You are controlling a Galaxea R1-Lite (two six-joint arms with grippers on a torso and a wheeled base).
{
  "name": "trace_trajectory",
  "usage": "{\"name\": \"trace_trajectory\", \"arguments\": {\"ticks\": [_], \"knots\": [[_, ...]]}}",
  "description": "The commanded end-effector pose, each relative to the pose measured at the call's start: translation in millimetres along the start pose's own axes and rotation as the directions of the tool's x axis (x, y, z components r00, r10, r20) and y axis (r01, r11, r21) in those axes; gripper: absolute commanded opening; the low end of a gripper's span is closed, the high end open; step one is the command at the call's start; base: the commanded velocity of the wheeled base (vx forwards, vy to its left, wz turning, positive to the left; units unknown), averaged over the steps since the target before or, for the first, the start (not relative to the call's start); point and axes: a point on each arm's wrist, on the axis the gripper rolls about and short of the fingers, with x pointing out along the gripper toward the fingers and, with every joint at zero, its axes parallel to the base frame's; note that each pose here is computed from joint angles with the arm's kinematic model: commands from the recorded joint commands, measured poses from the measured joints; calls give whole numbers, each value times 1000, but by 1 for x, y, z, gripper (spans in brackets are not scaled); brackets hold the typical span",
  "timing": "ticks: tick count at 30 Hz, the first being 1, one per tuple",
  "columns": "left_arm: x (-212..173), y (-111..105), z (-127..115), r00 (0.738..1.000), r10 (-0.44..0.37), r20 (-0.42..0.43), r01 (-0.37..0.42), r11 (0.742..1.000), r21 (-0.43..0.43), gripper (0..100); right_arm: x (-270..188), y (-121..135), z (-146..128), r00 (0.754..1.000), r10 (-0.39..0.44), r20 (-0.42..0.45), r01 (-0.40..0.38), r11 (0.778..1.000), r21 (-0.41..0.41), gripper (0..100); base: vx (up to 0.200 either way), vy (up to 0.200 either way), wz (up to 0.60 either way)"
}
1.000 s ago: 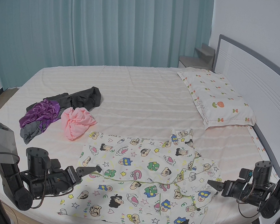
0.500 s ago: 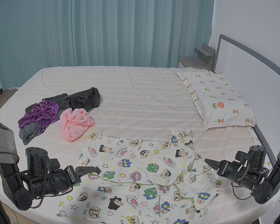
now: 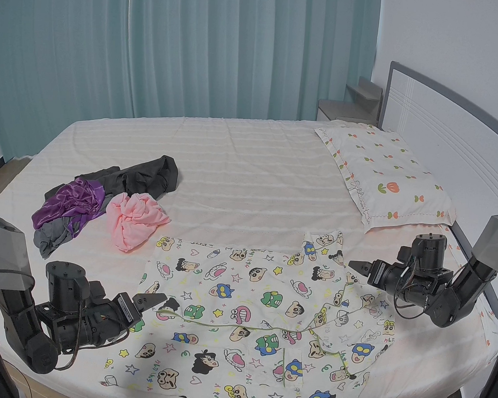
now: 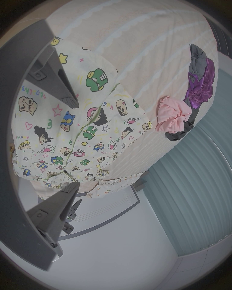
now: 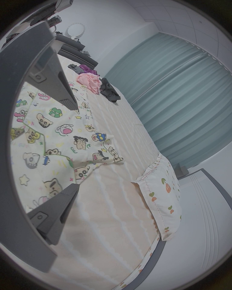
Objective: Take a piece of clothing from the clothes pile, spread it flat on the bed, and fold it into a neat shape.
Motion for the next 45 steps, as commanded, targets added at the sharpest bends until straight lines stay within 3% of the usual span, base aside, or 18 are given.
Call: {"name": "trace_trajectory", "arguments": {"ticks": [1, 14, 24, 34, 45], "knots": [[1, 0, 0, 1000, 2, 3, -2, 1000, -1, 100, 15, -6, -4, 1000, -9, -11, 9, 1000, 3, 100, 0, 0, 0], [1, 0, 1, 1000, 3, 11, -3, 1000, -1, 100, 56, -4, 18, 999, -27, -32, 28, 999, 20, 100, 0, 0, 0], [0, 0, 3, 1000, -8, 23, 8, 1000, -11, 100, 98, -12, 12, 998, -35, -54, 37, 999, 37, 100, 0, 0, 0], [1, 0, 2, 1000, -7, 21, 8, 1000, -11, 100, 114, -10, 11, 997, -35, -71, 38, 999, 34, 100, 120, 0, 0], [2, 2, 2, 1000, -1, 17, 1, 1000, -12, 100, 125, -8, 3, 994, -37, -100, 40, 999, 29, 100, 0, 0, 0]]}}
